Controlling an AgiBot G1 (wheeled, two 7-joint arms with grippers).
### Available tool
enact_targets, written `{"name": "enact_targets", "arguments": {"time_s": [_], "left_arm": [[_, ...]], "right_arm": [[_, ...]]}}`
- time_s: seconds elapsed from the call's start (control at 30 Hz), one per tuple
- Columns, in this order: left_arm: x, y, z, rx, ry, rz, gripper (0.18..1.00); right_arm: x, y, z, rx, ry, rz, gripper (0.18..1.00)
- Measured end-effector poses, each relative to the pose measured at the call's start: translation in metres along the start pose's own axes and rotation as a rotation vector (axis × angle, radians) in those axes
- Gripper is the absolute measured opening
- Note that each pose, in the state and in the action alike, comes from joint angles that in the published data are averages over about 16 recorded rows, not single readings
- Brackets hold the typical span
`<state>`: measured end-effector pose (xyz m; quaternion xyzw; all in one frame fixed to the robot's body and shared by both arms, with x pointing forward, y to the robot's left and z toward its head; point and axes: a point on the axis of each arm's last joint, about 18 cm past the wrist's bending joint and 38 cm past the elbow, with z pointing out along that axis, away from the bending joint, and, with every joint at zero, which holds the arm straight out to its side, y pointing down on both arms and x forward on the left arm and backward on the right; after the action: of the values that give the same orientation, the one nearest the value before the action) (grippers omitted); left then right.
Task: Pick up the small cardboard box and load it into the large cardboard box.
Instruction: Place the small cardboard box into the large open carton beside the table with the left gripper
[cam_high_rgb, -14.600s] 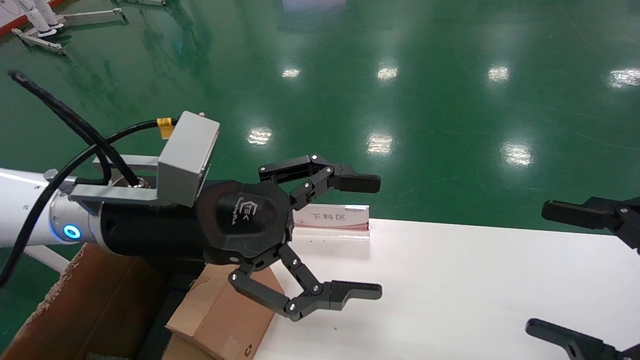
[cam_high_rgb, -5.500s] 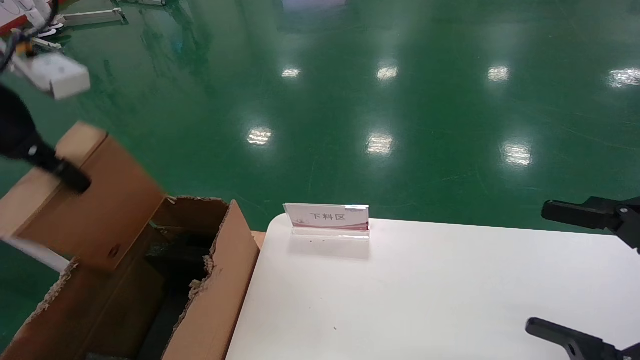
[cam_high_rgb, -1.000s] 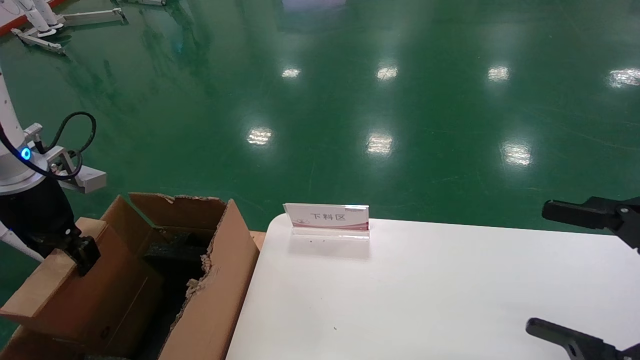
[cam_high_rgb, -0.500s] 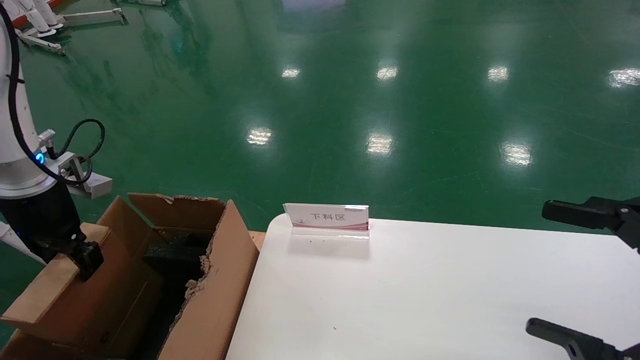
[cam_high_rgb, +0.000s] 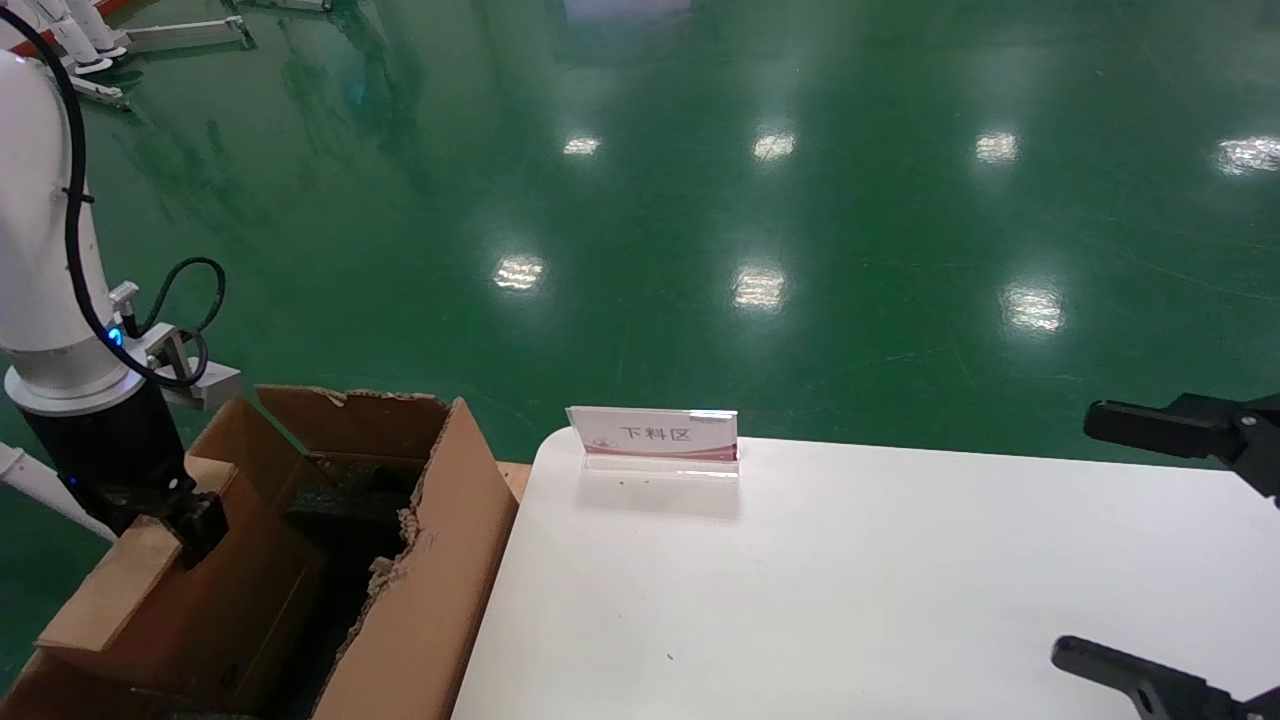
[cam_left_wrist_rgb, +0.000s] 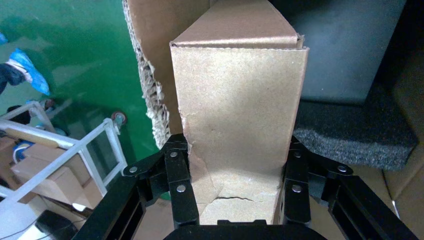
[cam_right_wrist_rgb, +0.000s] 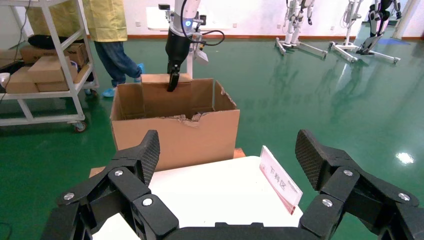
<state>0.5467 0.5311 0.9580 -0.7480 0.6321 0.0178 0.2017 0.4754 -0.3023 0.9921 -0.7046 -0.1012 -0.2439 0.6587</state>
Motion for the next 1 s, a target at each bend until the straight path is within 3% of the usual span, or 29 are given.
{"name": "enact_targets", "arguments": {"time_s": [1.0], "left_arm": [[-0.004, 0.001, 0.027, -0.012, -0.014, -0.047, 0.385]], "right_arm": [[0.000, 0.000, 0.000, 0.000, 0.000, 0.000, 0.995]]}}
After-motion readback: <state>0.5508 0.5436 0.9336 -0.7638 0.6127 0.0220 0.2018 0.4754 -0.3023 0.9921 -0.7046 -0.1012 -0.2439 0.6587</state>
